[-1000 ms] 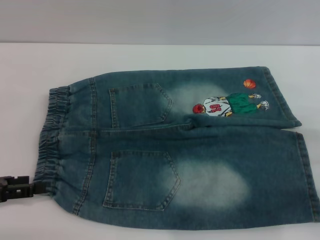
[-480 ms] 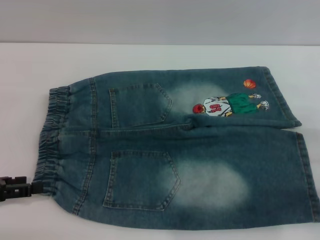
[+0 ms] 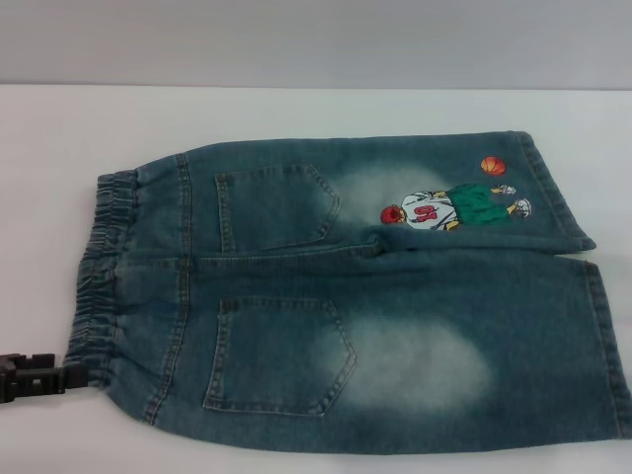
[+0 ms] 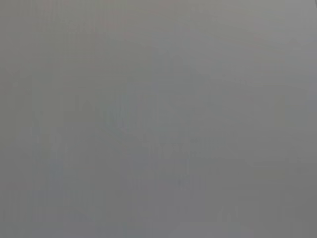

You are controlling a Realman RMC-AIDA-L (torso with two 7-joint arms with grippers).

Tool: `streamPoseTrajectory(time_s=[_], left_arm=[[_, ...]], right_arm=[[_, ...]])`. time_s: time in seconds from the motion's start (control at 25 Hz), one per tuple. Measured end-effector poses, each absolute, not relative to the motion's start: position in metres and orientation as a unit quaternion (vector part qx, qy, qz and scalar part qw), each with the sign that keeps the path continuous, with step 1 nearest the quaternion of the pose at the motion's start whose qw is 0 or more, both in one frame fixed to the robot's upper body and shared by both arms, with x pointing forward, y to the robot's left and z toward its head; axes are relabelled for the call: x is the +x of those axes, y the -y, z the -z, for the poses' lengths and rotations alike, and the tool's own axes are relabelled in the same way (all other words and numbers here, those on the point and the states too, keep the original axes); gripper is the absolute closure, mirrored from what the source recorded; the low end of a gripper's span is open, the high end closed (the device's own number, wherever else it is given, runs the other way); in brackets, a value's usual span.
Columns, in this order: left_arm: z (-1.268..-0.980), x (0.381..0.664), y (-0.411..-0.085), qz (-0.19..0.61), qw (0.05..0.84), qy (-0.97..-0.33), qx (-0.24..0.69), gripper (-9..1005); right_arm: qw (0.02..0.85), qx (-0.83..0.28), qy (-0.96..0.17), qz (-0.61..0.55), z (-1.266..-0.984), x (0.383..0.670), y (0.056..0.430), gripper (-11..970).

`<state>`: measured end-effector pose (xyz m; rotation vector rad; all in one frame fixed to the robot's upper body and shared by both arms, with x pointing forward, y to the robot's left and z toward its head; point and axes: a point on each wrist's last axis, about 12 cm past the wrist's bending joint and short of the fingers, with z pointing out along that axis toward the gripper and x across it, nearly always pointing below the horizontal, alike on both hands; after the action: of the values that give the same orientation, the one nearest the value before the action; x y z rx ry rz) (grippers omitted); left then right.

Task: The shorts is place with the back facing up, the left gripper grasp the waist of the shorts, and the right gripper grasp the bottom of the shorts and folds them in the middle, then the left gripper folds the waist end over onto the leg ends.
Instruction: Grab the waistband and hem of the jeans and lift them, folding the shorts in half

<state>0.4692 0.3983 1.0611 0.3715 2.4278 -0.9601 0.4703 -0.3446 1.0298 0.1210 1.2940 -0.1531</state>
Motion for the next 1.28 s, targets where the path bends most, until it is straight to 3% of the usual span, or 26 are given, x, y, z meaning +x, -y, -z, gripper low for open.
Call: streamPoseTrajectory(time_s=[1.28], left_arm=[[-1.067,0.479,-0.385,0.376,0.246,-0.88,0.155,156]], right_arm=[[0.791,0.059,-0.605,0.074,-1.028,0.468,0.346,280]])
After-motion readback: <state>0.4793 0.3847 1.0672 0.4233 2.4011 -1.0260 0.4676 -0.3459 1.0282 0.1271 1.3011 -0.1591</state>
